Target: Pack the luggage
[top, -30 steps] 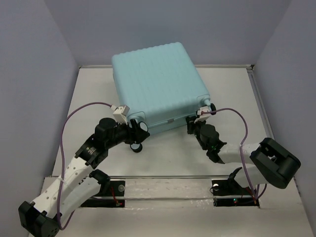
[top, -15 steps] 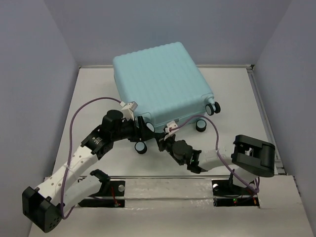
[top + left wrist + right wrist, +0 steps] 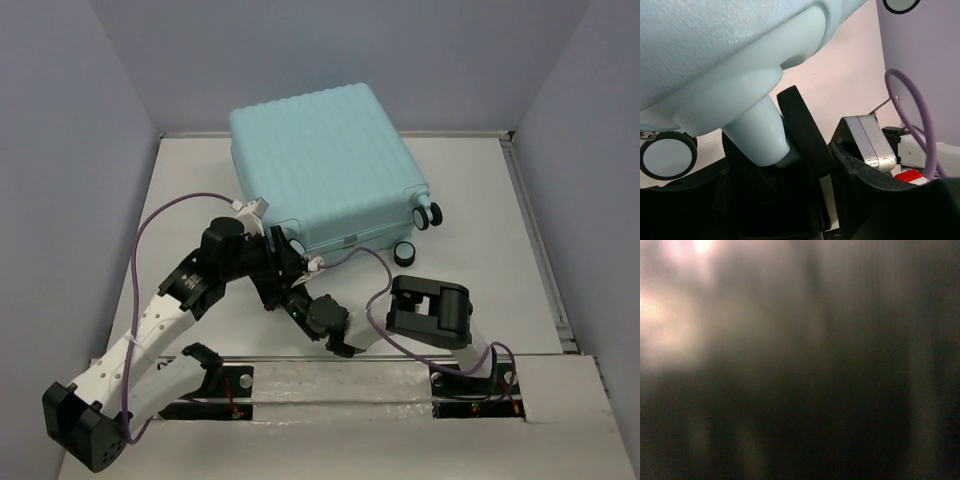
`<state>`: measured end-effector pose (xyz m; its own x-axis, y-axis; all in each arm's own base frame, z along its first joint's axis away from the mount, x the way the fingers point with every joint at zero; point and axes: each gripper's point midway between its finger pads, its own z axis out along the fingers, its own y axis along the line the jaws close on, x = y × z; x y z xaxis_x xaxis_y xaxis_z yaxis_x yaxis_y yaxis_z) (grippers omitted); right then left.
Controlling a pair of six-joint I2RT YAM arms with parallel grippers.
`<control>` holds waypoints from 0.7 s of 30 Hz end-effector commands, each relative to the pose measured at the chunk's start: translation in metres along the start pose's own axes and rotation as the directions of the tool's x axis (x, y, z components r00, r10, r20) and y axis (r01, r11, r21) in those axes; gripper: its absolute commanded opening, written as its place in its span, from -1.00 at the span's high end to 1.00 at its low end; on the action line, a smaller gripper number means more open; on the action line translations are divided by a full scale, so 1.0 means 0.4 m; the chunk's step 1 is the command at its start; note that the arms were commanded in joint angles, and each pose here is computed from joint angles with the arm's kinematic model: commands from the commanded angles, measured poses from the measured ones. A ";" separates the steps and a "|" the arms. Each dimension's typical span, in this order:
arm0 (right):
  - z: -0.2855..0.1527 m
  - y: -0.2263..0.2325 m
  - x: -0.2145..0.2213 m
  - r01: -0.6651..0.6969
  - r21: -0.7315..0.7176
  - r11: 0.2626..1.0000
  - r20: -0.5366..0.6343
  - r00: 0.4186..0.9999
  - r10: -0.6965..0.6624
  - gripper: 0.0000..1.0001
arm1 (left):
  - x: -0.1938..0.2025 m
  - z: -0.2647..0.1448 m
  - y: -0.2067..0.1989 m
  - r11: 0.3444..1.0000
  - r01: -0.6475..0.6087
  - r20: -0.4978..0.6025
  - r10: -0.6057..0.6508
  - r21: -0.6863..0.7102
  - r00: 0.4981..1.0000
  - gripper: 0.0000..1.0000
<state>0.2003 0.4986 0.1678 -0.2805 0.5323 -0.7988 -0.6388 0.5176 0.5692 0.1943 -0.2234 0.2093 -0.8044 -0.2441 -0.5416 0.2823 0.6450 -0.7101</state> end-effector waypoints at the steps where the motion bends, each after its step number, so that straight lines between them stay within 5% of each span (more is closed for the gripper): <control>1: -0.035 0.276 -0.004 -0.229 -0.335 0.914 0.003 0.970 0.244 0.84 | -0.157 -0.170 -0.399 0.786 -0.265 0.303 0.103 0.559 0.947 0.88; 5: -0.111 0.129 0.014 -0.191 -0.182 0.964 -0.010 0.981 0.193 -0.23 | -0.147 -0.171 -0.387 0.793 -0.247 0.298 0.087 0.556 0.951 0.88; 6: -0.138 0.131 -0.027 -0.188 -0.173 0.967 -0.002 0.982 0.191 -0.34 | -0.144 -0.168 -0.381 0.798 -0.245 0.294 0.089 0.550 0.952 0.88; 9: -0.236 0.013 -0.006 -0.097 -0.049 0.994 -0.116 0.989 0.091 -0.49 | -0.130 -0.145 -0.347 0.824 -0.245 0.286 0.105 0.511 0.952 0.59; 11: -0.288 -0.033 0.001 -0.047 0.060 0.997 -0.255 0.965 0.061 -0.63 | -0.116 -0.114 -0.290 0.866 -0.272 0.279 0.162 0.421 0.947 -0.13; 13: -0.344 -0.070 0.005 0.060 0.138 0.989 -0.389 0.921 -0.001 -0.73 | -0.118 -0.105 -0.267 0.884 -0.271 0.289 0.165 0.381 0.943 -0.40; 18: -0.320 -0.056 -0.132 0.150 0.158 0.976 -0.316 0.944 -0.093 -0.94 | -0.096 -0.085 -0.240 0.893 -0.235 0.267 0.137 0.384 0.954 -0.88; 21: -0.277 -0.038 -0.200 0.210 0.148 0.967 -0.265 0.950 -0.166 -0.97 | -0.094 -0.088 -0.240 0.893 -0.224 0.265 0.123 0.391 0.956 -0.98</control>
<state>0.1304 0.3832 0.1939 -0.4441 0.3351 -0.8310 -0.5821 0.5972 0.5519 0.1793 -0.2391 0.2280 -0.7730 -0.2515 -0.5824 0.3927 0.5313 -0.7507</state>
